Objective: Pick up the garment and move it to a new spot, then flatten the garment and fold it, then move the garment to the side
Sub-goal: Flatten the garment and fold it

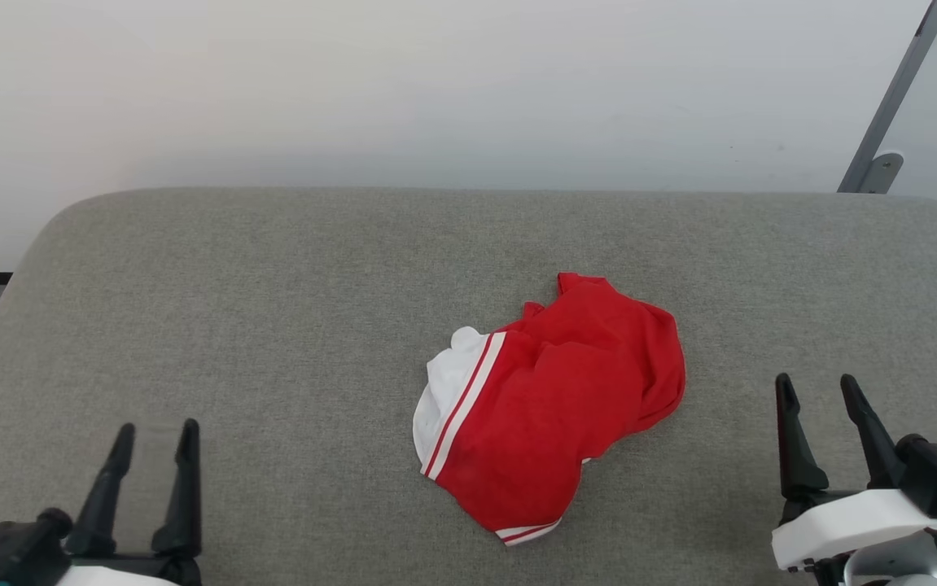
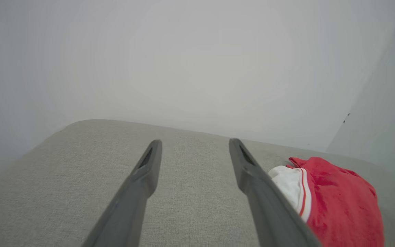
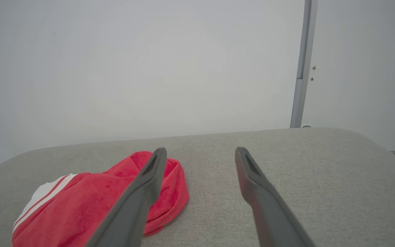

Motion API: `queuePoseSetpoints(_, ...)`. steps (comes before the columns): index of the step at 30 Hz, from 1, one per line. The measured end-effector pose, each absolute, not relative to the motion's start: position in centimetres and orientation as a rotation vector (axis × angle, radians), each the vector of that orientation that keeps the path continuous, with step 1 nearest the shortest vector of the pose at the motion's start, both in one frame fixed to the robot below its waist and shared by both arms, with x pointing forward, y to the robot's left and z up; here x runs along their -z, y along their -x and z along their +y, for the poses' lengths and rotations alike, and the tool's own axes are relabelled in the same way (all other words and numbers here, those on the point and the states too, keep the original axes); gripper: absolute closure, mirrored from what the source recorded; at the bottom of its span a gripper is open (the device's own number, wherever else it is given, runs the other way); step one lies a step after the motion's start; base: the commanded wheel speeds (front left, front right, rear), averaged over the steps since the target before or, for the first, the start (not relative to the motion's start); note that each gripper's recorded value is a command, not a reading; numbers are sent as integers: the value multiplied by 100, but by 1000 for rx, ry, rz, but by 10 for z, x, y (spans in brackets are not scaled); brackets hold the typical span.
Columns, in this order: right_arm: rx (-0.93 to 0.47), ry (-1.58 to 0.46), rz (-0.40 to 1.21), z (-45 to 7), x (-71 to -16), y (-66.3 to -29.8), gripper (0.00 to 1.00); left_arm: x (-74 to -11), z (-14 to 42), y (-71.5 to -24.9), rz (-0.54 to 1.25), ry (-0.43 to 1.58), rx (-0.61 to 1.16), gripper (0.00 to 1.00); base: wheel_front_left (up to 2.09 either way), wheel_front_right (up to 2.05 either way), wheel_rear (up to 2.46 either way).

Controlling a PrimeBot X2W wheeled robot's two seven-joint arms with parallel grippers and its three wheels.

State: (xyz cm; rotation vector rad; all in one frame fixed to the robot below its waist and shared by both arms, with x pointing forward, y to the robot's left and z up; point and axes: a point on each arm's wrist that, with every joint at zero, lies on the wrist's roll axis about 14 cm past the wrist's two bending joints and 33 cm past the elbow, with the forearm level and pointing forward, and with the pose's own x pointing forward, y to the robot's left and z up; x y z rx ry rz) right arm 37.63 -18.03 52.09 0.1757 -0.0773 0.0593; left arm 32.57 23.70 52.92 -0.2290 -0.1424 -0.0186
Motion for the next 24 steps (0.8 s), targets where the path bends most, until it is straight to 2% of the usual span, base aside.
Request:
queuePoseSetpoints(6,-84,-177,-66,-172,-519,-378,0,-522,217,-333,-69,264,108,0,0,0,0)
queuePoseSetpoints(12,-116,-168,-62,-161,-522,-387,0,-536,194,-361,36,291,255,0,0,0,0)
queuePoseSetpoints(24,-102,-147,-91,-168,-532,-408,0,-534,123,-424,349,160,559,0,0,0,0)
